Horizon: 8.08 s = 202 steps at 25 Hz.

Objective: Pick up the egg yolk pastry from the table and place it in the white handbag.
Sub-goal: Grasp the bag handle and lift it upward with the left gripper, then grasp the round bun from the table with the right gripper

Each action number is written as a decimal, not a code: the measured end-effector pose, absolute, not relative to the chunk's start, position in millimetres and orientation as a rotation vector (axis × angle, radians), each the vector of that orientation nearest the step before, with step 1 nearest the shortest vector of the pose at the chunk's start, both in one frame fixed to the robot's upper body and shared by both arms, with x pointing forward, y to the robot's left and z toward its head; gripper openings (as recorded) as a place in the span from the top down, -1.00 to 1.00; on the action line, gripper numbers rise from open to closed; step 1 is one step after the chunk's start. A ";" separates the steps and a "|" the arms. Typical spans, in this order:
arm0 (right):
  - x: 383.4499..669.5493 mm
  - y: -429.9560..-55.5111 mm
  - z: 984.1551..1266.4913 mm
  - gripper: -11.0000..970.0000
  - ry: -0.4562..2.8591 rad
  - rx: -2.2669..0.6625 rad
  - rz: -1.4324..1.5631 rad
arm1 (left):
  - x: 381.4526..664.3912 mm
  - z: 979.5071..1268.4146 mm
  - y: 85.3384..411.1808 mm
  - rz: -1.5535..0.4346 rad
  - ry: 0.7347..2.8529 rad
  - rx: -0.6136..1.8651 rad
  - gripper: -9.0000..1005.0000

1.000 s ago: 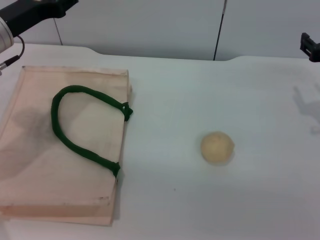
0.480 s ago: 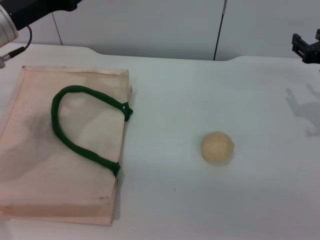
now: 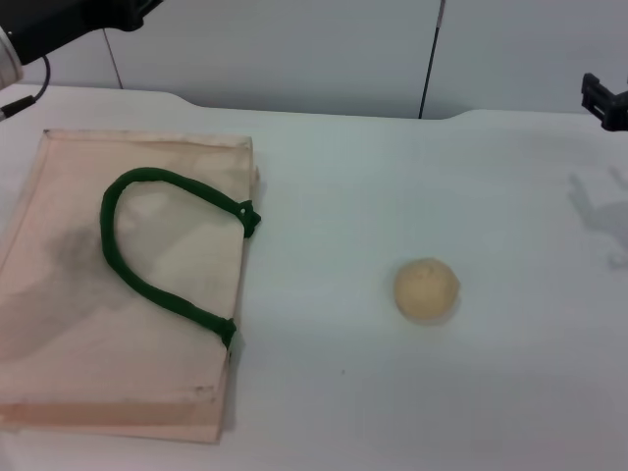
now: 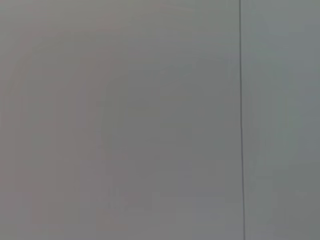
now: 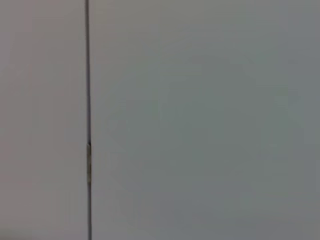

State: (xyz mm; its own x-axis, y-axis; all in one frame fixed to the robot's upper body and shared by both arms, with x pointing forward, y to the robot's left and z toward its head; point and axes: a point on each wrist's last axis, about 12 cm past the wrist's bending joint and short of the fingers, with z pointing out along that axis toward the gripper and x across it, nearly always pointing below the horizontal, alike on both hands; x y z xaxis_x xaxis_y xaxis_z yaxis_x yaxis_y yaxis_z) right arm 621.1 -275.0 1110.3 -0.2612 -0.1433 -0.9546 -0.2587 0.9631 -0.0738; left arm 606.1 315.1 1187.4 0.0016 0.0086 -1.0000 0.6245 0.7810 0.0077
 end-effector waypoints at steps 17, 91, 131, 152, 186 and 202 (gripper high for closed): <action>622.3 -283.6 1104.5 -0.23 1.866 -0.259 0.098 | 583.1 1238.1 325.6 -0.427 1.719 0.577 0.28; 627.0 -290.1 1100.8 -0.23 1.888 -0.218 0.102 | 593.7 1180.5 296.4 -0.041 2.623 0.585 0.13; 626.7 -283.2 1102.7 -0.23 1.877 -0.253 0.150 | 627.2 1148.0 299.1 -0.032 2.612 0.447 0.12; 626.5 -279.9 1103.3 -0.23 1.874 -0.269 0.163 | 634.5 1137.2 294.1 -0.014 2.605 0.472 0.30; 620.3 -262.2 1096.4 -0.22 1.881 -0.459 0.156 | 591.7 1264.4 271.8 -0.030 2.170 0.640 0.73; 582.0 -264.6 1102.1 -0.31 1.909 -0.571 0.184 | 574.0 1314.7 265.0 -0.029 2.057 0.690 0.73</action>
State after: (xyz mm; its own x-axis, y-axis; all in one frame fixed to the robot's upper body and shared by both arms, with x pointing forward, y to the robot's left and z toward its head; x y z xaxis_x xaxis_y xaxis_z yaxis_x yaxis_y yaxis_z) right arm 582.0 -264.6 1102.1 -0.3018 -0.3023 -0.9042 -0.4695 0.8725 -0.1350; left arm 574.0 265.0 1314.7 -0.4059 0.4603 -0.7895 0.4826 0.8416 0.2425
